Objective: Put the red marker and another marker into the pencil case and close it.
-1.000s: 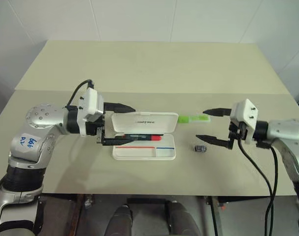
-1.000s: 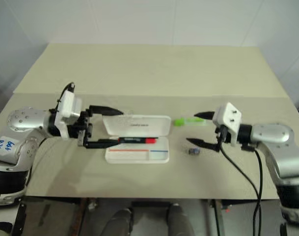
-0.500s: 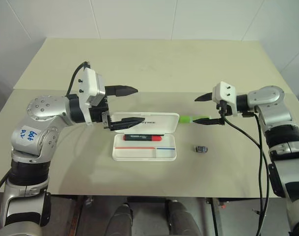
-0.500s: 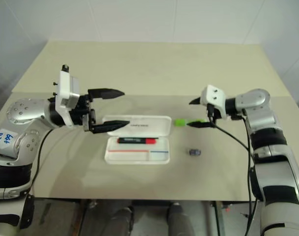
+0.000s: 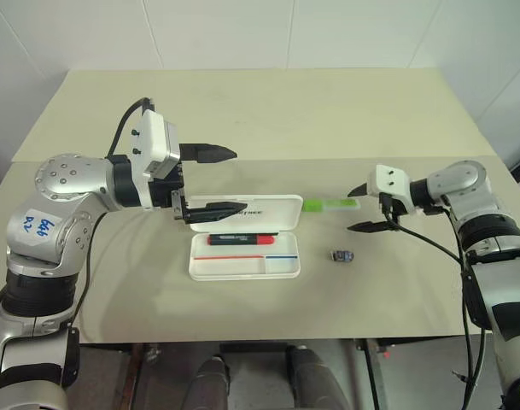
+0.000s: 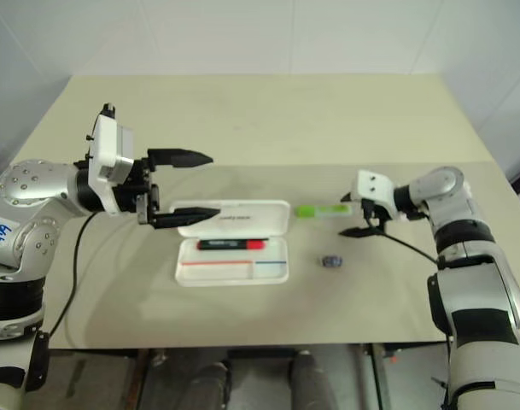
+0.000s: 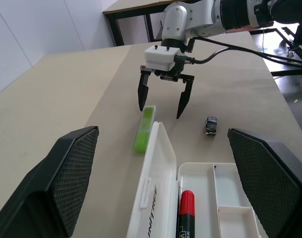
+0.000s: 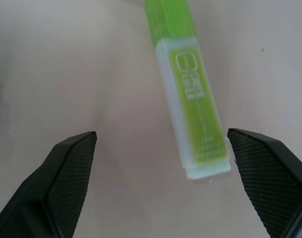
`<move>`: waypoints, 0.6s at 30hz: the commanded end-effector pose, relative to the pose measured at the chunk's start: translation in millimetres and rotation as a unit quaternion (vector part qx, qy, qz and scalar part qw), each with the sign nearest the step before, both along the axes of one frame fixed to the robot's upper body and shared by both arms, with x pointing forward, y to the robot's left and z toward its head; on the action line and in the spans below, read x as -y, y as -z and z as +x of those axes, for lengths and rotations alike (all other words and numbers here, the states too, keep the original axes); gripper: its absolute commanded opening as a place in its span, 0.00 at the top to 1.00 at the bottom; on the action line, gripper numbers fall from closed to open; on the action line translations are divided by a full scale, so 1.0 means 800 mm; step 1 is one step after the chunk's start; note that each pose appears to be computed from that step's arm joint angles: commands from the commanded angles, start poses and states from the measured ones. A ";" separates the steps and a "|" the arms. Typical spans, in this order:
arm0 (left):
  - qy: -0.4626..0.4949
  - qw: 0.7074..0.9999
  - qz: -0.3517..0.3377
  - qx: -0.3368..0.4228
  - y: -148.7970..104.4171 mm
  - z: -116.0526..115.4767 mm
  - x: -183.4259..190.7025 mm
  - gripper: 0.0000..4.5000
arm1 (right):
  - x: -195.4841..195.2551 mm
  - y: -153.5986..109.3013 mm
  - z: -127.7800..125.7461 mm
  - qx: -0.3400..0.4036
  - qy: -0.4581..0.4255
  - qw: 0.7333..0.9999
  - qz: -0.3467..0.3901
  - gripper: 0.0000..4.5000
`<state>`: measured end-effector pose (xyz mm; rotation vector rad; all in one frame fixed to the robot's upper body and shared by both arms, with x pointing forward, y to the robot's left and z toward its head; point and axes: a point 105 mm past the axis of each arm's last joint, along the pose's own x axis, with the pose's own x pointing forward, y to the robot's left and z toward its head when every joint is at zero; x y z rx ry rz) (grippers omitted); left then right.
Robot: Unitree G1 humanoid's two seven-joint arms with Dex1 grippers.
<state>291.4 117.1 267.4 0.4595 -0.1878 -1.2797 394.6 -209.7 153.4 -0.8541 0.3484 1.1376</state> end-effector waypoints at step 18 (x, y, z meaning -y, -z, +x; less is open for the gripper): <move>0.016 1.000 -0.010 0.019 -0.008 -0.009 0.009 0.01 | -0.036 -0.027 0.031 0.033 0.037 0.998 0.038 0.00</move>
